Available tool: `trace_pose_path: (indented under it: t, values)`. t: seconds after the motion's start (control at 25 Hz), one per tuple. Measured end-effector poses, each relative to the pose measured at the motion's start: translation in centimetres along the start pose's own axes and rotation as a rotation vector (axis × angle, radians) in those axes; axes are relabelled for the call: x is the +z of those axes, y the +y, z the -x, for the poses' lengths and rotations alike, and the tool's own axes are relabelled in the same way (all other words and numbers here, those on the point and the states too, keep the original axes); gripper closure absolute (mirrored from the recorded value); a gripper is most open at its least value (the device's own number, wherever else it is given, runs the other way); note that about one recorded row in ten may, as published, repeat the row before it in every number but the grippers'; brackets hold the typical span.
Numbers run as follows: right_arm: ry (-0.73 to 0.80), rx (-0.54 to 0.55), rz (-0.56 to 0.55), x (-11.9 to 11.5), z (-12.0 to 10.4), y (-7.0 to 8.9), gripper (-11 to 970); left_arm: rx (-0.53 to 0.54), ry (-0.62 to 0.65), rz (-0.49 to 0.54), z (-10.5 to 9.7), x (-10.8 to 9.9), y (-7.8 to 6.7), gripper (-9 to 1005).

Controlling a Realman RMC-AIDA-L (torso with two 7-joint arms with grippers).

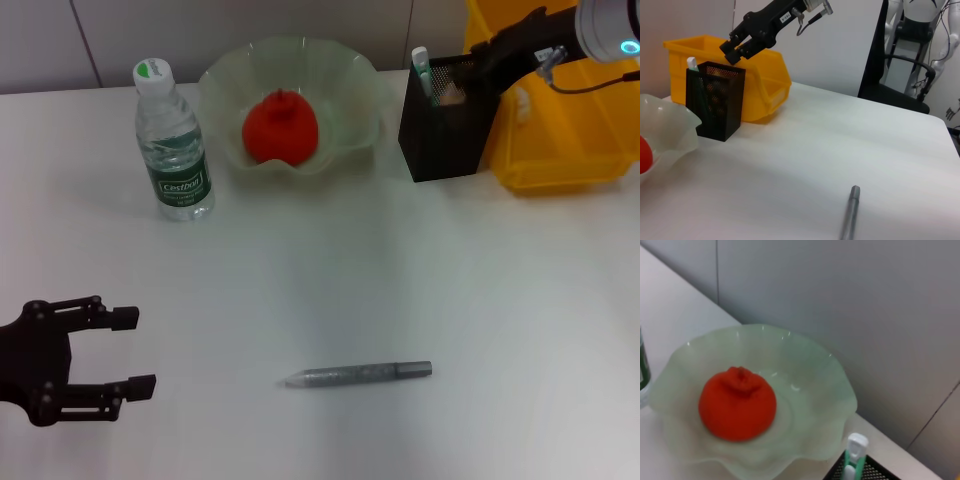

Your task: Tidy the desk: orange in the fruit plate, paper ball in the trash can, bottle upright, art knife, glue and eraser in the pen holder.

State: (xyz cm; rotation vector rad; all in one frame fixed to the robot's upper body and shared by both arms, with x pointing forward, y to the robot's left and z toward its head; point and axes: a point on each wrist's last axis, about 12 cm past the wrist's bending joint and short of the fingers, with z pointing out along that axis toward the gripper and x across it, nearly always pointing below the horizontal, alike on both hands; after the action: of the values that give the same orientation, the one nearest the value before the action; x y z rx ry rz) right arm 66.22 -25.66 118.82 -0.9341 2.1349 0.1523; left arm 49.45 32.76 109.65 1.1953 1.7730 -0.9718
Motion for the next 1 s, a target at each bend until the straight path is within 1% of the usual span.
trace_pose_path:
  t: [0.2, 0.28, 0.36, 0.4, 0.44, 0.56, 0.6, 0.64, 0.76, 0.8, 0.84, 0.96, 1.0]
  values:
    - [0.006, 0.000, -0.008, 0.1, -0.1, -0.3, 573, 0.000, -0.001, 0.003, 0.2, 0.0, 0.1, 177]
    - [0.005, 0.001, -0.010, 0.0, -0.1, -0.3, 341, 0.003, -0.004, 0.001, 0.4, 0.0, 0.1, 177]
    - [0.006, 0.010, -0.001, -0.4, 0.1, -0.2, 324, 0.005, -0.009, -0.002, 0.4, 0.0, 0.1, 177]
    - [0.021, 0.017, 0.040, -1.0, 0.6, 0.5, 315, 0.005, -0.010, -0.002, 0.5, 0.0, 0.1, 177]
    - [0.021, 0.017, 0.040, -1.0, 0.6, 0.5, 306, 0.005, -0.010, -0.002, 0.5, 0.0, 0.1, 177]
    - [0.082, 0.007, 0.155, -2.0, 1.6, 2.7, 280, 0.012, -0.011, -0.001, 0.6, -0.1, 0.1, 177]
    - [0.126, -0.032, 0.215, -2.6, 2.3, 4.4, 271, 0.012, -0.011, 0.000, 0.6, -0.1, 0.1, 177]
    - [0.126, -0.032, 0.215, -2.6, 2.3, 4.4, 262, 0.013, -0.010, 0.000, 0.6, -0.1, 0.1, 177]
    - [0.213, -0.128, 0.289, -3.0, 3.0, 7.3, 245, 0.015, -0.009, 0.001, 0.6, -0.1, 0.1, 177]
    - [0.259, -0.177, 0.319, -2.9, 3.3, 8.9, 245, 0.015, -0.008, 0.002, 0.6, -0.2, 0.2, 177]
    - [0.259, -0.177, 0.319, -2.9, 3.3, 8.9, 246, 0.016, -0.008, 0.002, 0.7, -0.2, 0.2, 177]
    - [0.323, -0.246, 0.358, -2.1, 3.5, 10.9, 246, 0.015, -0.005, 0.003, 0.6, -0.1, 0.2, 177]
    - [0.359, -0.286, 0.390, -1.3, 3.4, 12.1, 246, 0.014, -0.006, 0.003, 0.6, -0.1, 0.2, 177]
